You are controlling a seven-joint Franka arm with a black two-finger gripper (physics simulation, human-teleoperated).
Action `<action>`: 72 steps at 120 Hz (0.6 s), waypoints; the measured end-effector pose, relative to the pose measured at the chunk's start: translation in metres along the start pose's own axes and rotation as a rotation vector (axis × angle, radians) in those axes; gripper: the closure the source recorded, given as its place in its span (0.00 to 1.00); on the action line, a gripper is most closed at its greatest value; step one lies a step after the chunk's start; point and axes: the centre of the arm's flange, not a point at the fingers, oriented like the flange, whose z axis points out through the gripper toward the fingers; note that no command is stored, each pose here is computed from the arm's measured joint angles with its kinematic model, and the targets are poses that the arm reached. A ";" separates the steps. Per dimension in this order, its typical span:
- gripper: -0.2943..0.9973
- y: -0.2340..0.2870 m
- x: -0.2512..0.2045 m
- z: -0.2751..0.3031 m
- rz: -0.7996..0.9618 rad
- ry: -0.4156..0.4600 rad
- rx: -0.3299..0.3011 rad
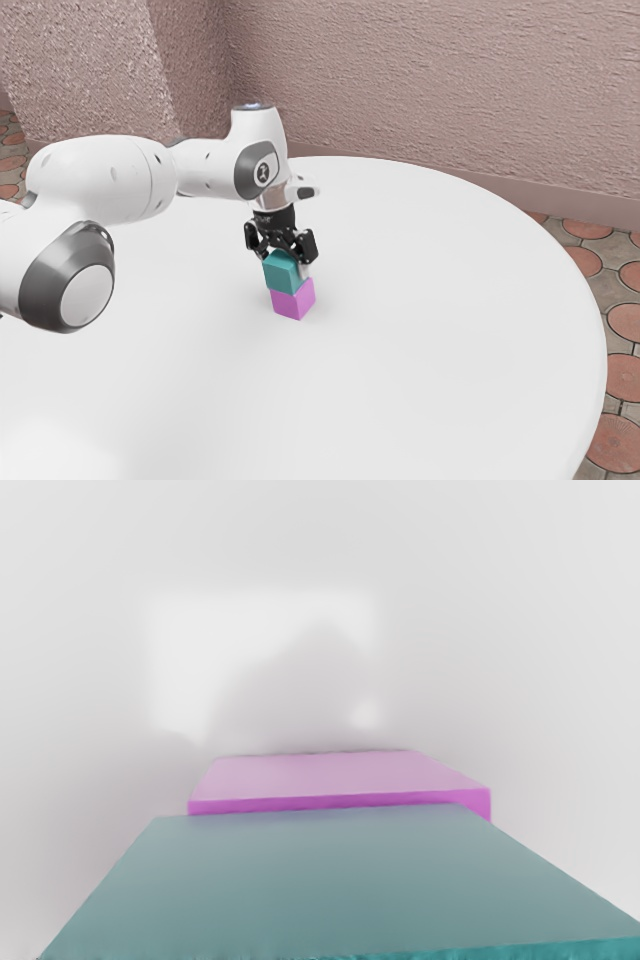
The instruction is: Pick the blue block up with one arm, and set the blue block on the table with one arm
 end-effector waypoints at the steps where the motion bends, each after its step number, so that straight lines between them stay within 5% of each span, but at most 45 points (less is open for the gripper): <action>1: 0.23 0.000 0.000 0.000 0.000 0.000 0.000; 21: 0.23 -0.001 -0.002 0.002 -0.003 -0.006 0.000; 41: 0.40 -0.003 -0.002 0.002 -0.007 -0.006 0.000; 72: 0.45 -0.001 -0.003 -0.022 -0.003 0.027 0.006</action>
